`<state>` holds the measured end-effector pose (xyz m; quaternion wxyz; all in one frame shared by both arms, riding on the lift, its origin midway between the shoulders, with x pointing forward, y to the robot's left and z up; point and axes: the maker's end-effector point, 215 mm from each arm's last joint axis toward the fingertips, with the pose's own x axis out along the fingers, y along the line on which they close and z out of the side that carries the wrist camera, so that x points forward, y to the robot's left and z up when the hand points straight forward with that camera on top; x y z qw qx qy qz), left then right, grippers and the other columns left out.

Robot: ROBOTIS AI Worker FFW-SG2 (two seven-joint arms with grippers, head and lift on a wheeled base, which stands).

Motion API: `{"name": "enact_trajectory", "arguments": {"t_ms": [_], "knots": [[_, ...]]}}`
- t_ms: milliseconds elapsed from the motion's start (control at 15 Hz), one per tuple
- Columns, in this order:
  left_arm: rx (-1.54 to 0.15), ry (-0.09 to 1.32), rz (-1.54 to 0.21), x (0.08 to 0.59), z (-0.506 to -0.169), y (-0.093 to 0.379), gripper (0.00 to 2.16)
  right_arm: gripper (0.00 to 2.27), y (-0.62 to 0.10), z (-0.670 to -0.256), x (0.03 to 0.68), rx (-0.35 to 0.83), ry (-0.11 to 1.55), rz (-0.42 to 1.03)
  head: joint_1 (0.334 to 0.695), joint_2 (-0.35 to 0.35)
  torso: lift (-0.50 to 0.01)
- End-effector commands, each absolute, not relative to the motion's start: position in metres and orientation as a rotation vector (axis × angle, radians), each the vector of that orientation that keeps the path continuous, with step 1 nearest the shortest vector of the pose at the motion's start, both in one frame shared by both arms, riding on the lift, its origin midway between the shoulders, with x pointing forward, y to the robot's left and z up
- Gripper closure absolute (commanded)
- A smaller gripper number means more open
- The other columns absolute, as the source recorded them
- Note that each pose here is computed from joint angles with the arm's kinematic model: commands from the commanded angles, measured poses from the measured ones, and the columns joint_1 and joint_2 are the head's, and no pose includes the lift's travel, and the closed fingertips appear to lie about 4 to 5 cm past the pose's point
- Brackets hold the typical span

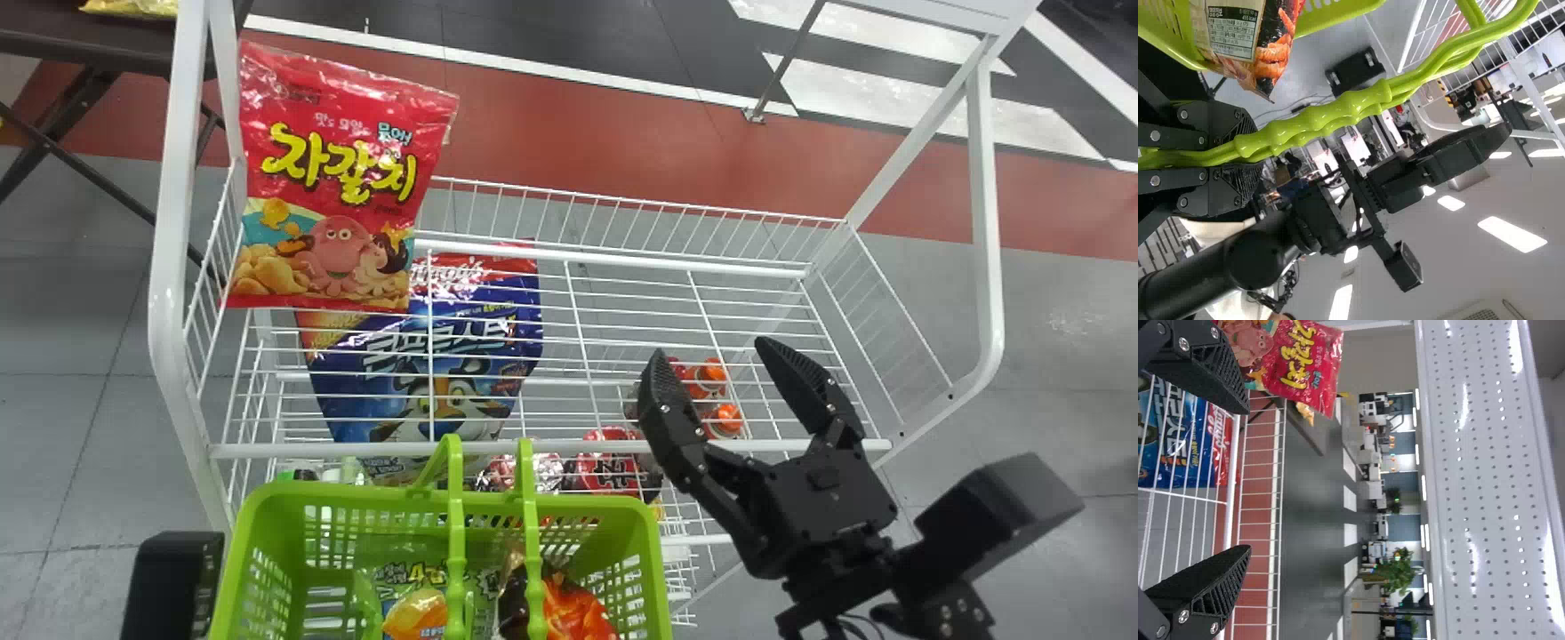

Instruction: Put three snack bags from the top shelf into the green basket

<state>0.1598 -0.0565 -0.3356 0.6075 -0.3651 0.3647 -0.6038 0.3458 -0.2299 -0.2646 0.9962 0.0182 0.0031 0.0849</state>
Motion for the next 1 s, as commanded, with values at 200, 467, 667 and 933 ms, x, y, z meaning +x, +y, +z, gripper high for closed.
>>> {"name": "enact_trajectory", "arguments": {"t_ms": [200,467,667,933], "knots": [[-0.845,0.838,-1.395,0.159,-0.334,-0.056,1.41,0.09,-0.226,-0.288,0.336,0.053,0.075,0.180,0.695,-0.350,-0.046],[-0.846,0.838,-1.392,0.159,-0.335,-0.055,1.41,0.09,-0.225,-0.293,0.329,0.052,0.096,0.183,0.695,-0.350,-0.046],[-0.844,0.831,-1.390,0.160,-0.335,-0.054,1.41,0.09,-0.225,-0.293,0.325,0.051,0.096,0.185,0.695,-0.350,-0.046],[-0.847,0.830,-1.390,0.160,-0.335,-0.054,1.41,0.09,-0.226,-0.290,0.324,0.046,0.091,0.185,0.695,-0.350,-0.046]]}}
